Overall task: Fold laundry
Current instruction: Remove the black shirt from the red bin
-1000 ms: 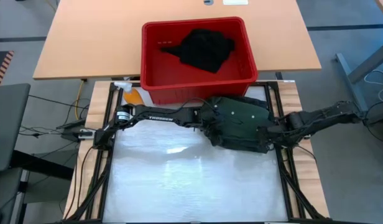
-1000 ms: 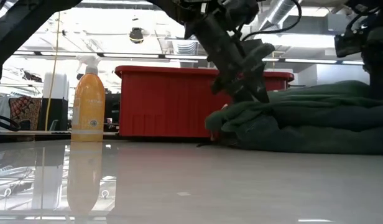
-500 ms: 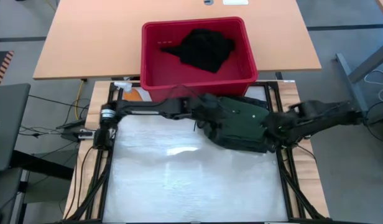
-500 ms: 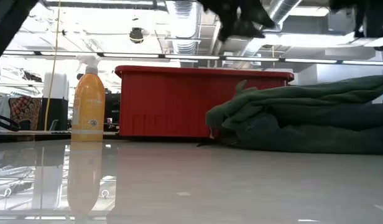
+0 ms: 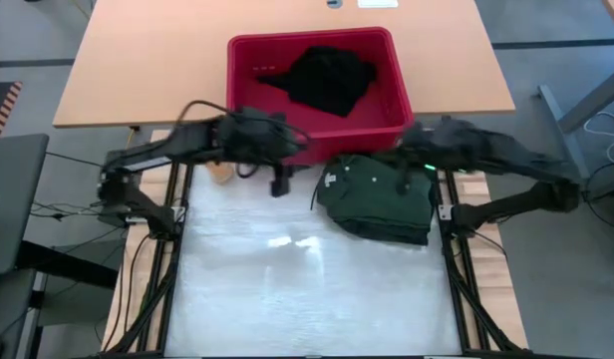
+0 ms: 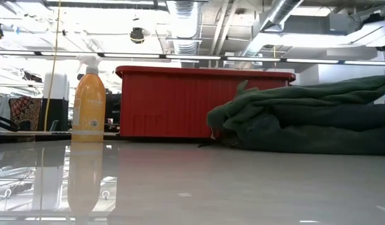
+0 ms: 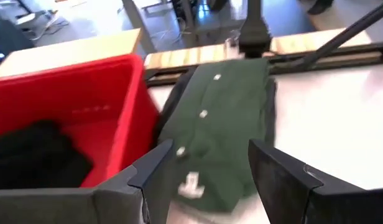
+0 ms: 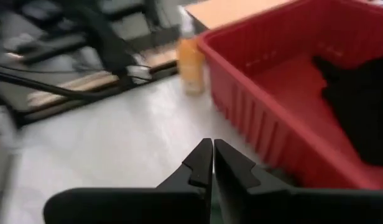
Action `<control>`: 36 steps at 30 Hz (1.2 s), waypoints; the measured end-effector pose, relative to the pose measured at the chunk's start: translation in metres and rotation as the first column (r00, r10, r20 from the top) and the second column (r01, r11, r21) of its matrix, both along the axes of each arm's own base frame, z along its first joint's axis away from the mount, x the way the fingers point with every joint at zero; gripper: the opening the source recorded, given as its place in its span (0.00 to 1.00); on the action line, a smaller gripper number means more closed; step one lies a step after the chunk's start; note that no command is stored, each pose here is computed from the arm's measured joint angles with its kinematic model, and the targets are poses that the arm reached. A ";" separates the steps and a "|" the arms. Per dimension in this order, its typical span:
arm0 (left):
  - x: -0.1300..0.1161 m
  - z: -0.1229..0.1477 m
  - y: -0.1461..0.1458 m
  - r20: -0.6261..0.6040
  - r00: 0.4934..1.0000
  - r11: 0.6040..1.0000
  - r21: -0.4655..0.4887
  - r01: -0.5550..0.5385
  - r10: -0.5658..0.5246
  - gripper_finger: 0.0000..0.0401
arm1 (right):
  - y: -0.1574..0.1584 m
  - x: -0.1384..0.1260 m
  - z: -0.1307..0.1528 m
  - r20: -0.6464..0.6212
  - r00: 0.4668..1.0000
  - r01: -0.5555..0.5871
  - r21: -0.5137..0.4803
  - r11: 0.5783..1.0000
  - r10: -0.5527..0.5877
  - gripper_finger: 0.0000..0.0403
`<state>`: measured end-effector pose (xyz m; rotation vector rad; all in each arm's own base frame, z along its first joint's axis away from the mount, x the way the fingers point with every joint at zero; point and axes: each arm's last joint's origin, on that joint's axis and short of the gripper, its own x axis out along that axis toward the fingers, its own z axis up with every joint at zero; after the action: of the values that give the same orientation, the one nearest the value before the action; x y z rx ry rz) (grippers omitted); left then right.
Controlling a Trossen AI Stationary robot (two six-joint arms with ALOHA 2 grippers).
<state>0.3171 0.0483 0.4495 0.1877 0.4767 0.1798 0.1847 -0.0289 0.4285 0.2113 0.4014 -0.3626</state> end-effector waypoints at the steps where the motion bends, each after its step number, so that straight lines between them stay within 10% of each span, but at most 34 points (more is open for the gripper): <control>1: -0.009 -0.001 0.001 -0.017 1.000 1.000 0.007 -0.007 0.007 0.48 | -0.011 0.011 -0.002 -0.012 1.000 0.009 -0.007 1.000 -0.009 0.11; 11: -0.092 -0.031 0.008 0.034 0.995 0.995 0.004 -0.099 0.099 0.48 | -0.187 0.089 -0.042 0.010 0.973 0.230 -0.010 0.973 -0.230 0.19; 21: -0.123 -0.063 0.015 0.086 0.937 0.939 0.023 -0.343 0.340 0.48 | -0.332 0.133 -0.118 -0.158 0.872 0.411 -0.277 0.868 -0.464 0.61; 30: -0.118 -0.080 0.041 0.069 0.826 0.829 -0.065 -0.556 0.559 0.48 | -0.405 0.168 -0.182 -0.232 0.782 0.428 -0.475 0.769 -0.578 0.78; 36: -0.118 -0.084 0.052 0.064 0.772 0.773 -0.125 -0.622 0.632 0.48 | -0.415 0.179 -0.199 -0.224 0.732 0.468 -0.521 0.714 -0.643 0.62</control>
<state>0.1989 0.1007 0.3657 -0.0884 0.4303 0.8261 0.3635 -0.4442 0.2291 -0.1971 0.6407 -1.1182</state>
